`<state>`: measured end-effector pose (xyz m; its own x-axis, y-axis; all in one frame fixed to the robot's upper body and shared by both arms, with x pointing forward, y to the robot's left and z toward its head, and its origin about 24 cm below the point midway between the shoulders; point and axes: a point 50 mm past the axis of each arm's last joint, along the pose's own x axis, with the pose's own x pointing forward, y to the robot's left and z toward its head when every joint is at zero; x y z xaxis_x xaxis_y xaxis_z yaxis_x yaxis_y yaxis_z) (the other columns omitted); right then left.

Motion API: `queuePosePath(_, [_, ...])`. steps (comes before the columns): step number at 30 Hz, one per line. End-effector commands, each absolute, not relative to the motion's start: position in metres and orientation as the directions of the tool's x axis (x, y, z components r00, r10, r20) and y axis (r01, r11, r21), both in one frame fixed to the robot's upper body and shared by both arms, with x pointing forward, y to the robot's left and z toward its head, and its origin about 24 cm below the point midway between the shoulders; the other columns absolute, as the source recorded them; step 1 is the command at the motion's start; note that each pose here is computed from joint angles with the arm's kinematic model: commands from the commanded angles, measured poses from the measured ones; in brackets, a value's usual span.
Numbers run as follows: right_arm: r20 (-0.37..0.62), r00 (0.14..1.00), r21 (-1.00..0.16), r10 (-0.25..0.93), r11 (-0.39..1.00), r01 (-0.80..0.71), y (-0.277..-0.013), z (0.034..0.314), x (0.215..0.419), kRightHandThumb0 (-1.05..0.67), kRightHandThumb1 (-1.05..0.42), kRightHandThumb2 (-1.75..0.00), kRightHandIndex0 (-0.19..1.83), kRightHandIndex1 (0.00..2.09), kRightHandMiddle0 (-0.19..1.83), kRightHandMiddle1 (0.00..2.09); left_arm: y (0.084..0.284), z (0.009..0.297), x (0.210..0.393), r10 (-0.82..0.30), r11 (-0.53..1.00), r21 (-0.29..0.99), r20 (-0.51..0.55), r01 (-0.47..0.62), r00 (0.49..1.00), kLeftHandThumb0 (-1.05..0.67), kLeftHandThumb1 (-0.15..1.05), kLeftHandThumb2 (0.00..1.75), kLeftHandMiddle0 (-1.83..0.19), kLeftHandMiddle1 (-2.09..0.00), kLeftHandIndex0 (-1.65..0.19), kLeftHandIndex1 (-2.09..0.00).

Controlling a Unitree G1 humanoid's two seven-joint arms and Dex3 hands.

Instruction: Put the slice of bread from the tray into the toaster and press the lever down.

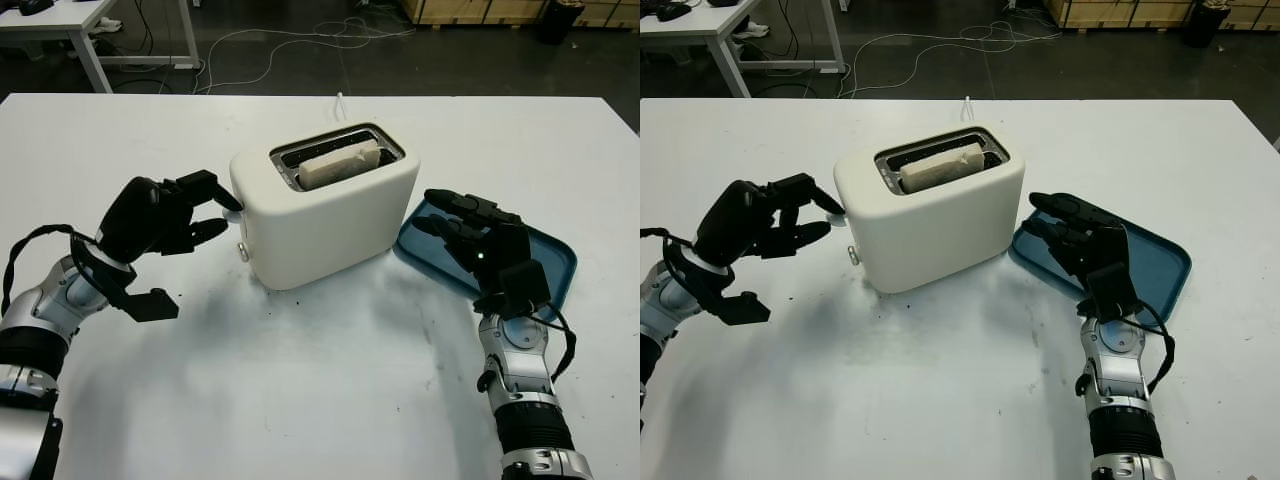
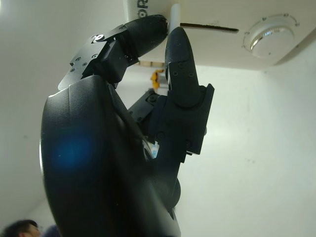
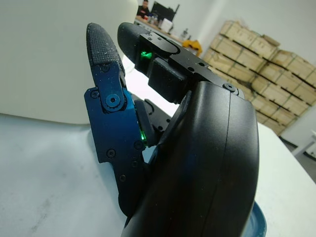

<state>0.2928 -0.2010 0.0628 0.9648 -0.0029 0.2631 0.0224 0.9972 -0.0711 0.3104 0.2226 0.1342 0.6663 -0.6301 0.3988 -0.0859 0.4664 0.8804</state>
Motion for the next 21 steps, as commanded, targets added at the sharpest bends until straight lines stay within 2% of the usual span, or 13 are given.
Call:
queuePosePath(1, [0.248,0.969,-0.048,-0.011,0.999,0.023,-0.203,0.060,0.293,-0.63,-0.92,-0.08,1.19,0.07,1.08,0.00,0.218,0.139,0.314,-0.666,0.412,0.907,0.365,-0.087,0.651,-1.04,0.92,0.52,-1.14,-1.75,-0.33,-1.34])
queuePosePath(9, [0.248,0.969,-0.059,-0.011,0.998,0.026,-0.202,0.061,0.292,-0.64,-0.92,-0.09,1.19,0.07,1.08,0.00,0.216,0.144,0.318,-0.694,0.357,0.930,0.325,-0.085,0.642,-1.05,0.92,0.52,-1.17,-1.75,-0.32,-1.49])
queuePosePath(15, [0.245,0.970,-0.047,-0.011,0.999,0.024,-0.204,0.060,0.291,-0.63,-0.92,-0.08,1.19,0.07,1.08,0.00,0.211,0.143,0.321,-0.717,0.325,0.943,0.290,-0.063,0.634,-1.04,0.92,0.52,-1.16,-1.75,-0.32,-1.52])
queuePosePath(21, [0.250,0.968,-0.054,-0.013,0.998,0.027,-0.205,0.060,0.291,-0.62,-0.92,-0.10,1.19,0.07,1.07,0.00,0.206,0.129,0.321,-0.730,0.296,0.955,0.246,-0.030,0.638,-1.03,0.92,0.48,-1.15,-1.75,-0.36,-1.51])
